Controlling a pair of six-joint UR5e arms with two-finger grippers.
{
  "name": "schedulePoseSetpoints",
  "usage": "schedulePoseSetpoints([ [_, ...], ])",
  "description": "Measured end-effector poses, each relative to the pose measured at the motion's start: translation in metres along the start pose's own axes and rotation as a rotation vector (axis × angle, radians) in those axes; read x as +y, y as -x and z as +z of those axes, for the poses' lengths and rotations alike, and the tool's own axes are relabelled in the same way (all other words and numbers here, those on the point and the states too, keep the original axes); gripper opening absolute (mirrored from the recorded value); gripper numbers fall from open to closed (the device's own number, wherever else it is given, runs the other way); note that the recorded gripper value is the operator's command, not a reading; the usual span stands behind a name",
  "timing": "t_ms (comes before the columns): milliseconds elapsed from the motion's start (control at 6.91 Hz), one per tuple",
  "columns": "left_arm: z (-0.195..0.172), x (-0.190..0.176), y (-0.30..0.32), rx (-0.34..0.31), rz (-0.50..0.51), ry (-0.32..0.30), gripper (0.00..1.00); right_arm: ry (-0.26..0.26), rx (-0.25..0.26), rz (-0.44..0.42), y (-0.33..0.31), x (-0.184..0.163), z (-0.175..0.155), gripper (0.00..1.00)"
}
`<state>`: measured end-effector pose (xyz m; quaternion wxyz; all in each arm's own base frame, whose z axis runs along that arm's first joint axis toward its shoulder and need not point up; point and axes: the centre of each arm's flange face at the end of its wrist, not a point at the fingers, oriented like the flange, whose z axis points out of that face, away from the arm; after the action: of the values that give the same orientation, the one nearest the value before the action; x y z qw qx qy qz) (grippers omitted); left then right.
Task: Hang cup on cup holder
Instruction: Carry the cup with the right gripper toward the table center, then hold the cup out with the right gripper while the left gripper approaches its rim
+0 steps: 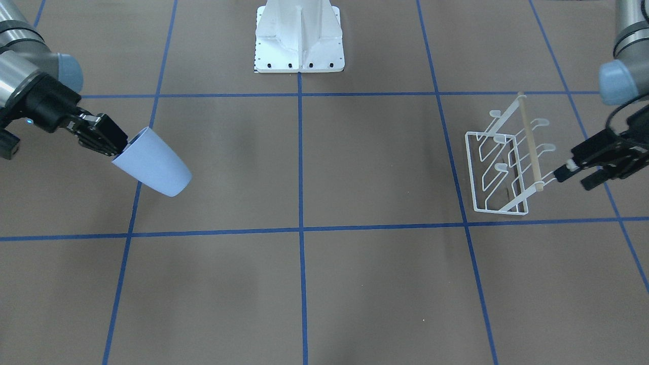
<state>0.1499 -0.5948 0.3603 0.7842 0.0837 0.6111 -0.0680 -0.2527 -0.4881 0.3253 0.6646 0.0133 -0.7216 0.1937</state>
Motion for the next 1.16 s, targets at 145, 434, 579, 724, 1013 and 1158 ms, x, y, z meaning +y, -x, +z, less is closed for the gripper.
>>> schedulePoseSetpoints([
  [145,0.026,0.010,-0.030,0.030,0.005,0.007,0.98,0.047,-0.033,0.029,0.016,0.017,0.016,0.00],
  [434,0.043,0.025,-0.081,0.132,-0.069,0.015,0.98,0.141,-0.093,0.039,0.039,0.052,0.046,0.00],
  [579,0.046,0.035,-0.101,0.199,-0.115,0.025,0.98,0.176,-0.114,0.043,0.049,0.066,0.057,0.00],
  [724,0.050,0.046,-0.119,0.271,-0.163,0.036,0.98,0.203,-0.131,0.041,0.058,0.081,0.068,0.00],
  [1013,0.067,0.078,-0.149,0.453,-0.278,0.047,0.96,0.249,-0.178,0.034,0.073,0.106,0.084,0.00],
  [1158,0.074,0.093,-0.156,0.542,-0.329,0.059,0.93,0.272,-0.225,0.046,0.075,0.117,0.086,0.00],
])
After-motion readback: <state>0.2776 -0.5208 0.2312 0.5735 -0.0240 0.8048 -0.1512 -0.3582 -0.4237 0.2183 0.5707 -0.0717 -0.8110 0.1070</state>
